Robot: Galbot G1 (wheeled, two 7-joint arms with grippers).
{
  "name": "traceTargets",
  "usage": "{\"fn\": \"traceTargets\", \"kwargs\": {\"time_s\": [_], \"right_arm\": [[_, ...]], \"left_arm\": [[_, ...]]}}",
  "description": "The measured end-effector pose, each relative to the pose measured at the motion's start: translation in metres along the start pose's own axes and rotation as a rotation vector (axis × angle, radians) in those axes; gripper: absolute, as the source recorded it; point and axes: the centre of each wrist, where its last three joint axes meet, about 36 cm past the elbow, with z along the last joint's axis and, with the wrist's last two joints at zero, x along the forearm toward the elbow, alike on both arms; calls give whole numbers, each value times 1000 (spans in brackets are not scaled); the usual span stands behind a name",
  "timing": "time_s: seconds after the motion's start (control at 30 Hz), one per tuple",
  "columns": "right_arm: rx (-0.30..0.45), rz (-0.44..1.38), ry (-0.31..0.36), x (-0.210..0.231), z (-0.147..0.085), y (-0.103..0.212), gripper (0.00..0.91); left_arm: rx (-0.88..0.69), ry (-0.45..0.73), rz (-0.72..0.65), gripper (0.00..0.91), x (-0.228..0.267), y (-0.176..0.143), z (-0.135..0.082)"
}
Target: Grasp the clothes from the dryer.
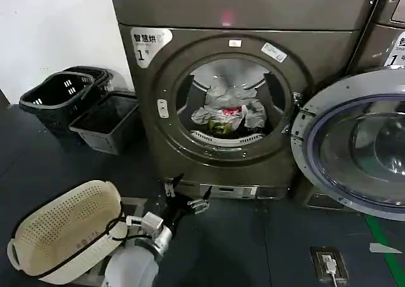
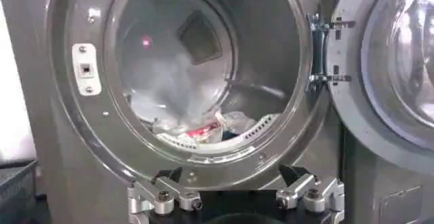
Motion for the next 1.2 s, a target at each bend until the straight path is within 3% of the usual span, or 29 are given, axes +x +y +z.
{"fn": "traceTargets", "kwargs": {"time_s": [1.2], "right_arm": [[2, 1, 5, -1, 3, -5, 907]], "left_arm": [[11, 2, 2, 907, 1, -4, 0]]}}
